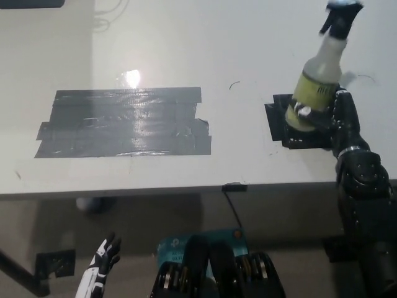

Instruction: A spray bottle is kept on the black marked spot on the table infront of the robot and the robot extends its right arm to pick it up and hands it to a person

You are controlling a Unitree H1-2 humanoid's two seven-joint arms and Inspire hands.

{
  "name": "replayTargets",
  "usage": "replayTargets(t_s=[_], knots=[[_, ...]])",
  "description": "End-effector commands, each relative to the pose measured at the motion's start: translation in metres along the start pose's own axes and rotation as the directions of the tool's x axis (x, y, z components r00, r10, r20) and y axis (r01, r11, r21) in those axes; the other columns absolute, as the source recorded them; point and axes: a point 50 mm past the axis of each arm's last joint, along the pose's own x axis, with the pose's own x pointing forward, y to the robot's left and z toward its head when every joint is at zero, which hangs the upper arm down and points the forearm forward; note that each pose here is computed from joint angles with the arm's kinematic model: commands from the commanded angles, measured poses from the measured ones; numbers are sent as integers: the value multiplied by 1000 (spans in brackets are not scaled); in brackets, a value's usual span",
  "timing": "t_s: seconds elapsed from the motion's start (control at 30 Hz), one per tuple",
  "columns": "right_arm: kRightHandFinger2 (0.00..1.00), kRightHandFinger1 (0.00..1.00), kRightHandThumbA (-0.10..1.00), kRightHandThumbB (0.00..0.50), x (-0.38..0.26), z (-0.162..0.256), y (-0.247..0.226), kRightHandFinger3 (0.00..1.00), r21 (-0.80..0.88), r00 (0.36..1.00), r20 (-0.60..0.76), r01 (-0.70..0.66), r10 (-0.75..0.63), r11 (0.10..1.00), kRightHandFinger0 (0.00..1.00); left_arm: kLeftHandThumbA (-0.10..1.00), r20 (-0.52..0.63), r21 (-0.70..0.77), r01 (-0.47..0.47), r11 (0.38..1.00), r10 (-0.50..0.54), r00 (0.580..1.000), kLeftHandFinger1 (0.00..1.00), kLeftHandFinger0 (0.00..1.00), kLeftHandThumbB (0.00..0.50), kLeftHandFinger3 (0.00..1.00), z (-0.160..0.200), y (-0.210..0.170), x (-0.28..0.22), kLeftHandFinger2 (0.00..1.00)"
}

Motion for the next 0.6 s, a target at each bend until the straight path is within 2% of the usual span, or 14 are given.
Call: replayTargets(t_s=[0.0,0.03,0.07,0.1,0.17,0.2,0.23,0.27,0.3,0.37,0.4,0.57], knots=[[868,661,358,409,15,87,9,586,61,934,355,17,-38,998,236,1000,44,23,12,1000,-13,999,1000,1000,366,1000,7,3,3,1000],[781,592,223,351,11,87,9,730,64,925,378,14,-37,998,213,1000,45,29,17,999,-18,999,1000,1000,352,1000,6,2,1,1000],[734,561,154,331,9,86,9,732,73,924,381,11,-38,997,227,1000,46,32,18,999,-20,999,1000,1000,347,1000,6,2,0,1000],[616,475,81,285,5,83,9,502,76,928,371,15,-42,997,187,1000,42,30,21,999,-22,999,1000,1000,348,1000,5,1,-3,1000],[555,402,-12,256,1,79,10,133,68,936,349,26,-48,997,117,1000,40,28,22,999,-23,999,1000,1000,358,1000,4,0,-4,1000],[541,346,-80,220,0,77,11,130,62,940,338,30,-50,998,67,1000,40,28,22,999,-23,999,1000,1000,365,1000,4,1,-3,1000],[546,335,-88,208,-2,76,12,182,56,941,333,32,-49,998,55,1000,39,29,22,999,-23,999,1000,1000,366,1000,4,1,-2,1000],[573,338,-100,189,-3,76,13,316,56,943,330,30,-47,998,34,1000,39,28,22,999,-23,999,1000,1000,369,1000,4,2,-2,1000],[594,350,-100,168,-6,75,14,387,47,946,323,22,-36,999,32,1000,34,23,19,1000,-19,999,1000,1000,374,1000,3,2,-2,1000],[638,354,-100,154,-11,76,15,600,17,947,322,7,-12,1000,13,1000,27,26,22,999,-23,999,1000,1000,368,1000,3,2,-3,1000],[670,373,-100,153,-12,82,18,659,5,946,324,-15,13,1000,16,1000,32,28,22,999,-22,999,1000,1000,374,1000,5,3,1,1000],[697,386,-100,137,-28,102,43,688,-68,936,319,-133,148,989,7,1000,37,39,22,999,-24,999,1000,1000,363,1000,5,4,2,1000]])
